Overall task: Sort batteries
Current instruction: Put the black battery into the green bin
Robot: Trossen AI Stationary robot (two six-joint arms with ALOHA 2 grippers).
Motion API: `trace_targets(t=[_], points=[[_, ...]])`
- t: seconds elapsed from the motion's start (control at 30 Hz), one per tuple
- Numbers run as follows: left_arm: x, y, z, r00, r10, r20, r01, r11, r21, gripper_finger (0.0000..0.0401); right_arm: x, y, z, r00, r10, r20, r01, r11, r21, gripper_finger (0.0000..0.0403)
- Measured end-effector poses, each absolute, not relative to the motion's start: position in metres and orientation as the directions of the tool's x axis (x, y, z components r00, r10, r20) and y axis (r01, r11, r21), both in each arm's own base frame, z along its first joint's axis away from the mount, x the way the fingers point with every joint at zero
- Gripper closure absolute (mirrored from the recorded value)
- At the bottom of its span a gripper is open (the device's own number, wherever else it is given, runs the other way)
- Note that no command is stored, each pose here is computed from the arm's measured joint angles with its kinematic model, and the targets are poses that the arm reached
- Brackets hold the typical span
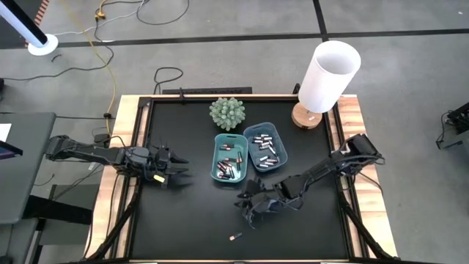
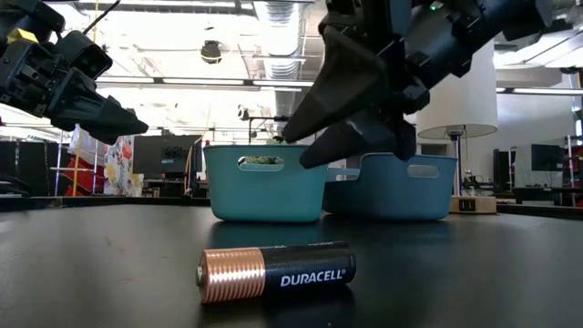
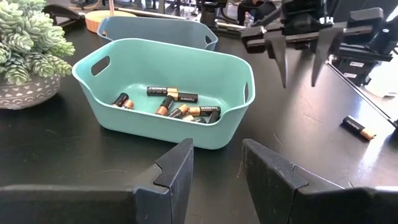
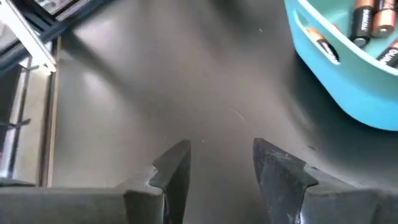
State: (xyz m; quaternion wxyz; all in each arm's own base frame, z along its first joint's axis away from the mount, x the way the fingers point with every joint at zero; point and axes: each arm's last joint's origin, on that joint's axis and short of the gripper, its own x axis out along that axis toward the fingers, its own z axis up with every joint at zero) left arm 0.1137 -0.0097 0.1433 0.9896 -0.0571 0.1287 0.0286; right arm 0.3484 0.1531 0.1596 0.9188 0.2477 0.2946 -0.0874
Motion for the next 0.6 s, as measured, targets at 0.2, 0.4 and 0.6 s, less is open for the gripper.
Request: trace_targets(t=[0.2, 0.4, 0.6], points=[[0.114, -0.010, 0.143, 0.965, 0.042, -0.258, -0.071, 0.992, -0.105, 0.0265, 0.353, 0.141, 0.158, 0.800, -0.039, -0.599, 0.341, 0.851, 0.399, 0.0197], [0.114, -0.010, 0.143, 0.965, 0.042, -0.258, -0.071, 0.992, -0.106, 0.0265, 0.356, 0.135, 0.159, 0.801, -0.013, -0.598, 0.283, 0.889, 0.359, 0.0170], [0.114, -0.010, 0.143, 0.965, 0.042, -0.258, -0.071, 0.992, -0.106, 0.0265, 0.358, 0.136, 0.162, 0.821, 0.000, -0.571, 0.181, 0.948, 0.261, 0.0172]])
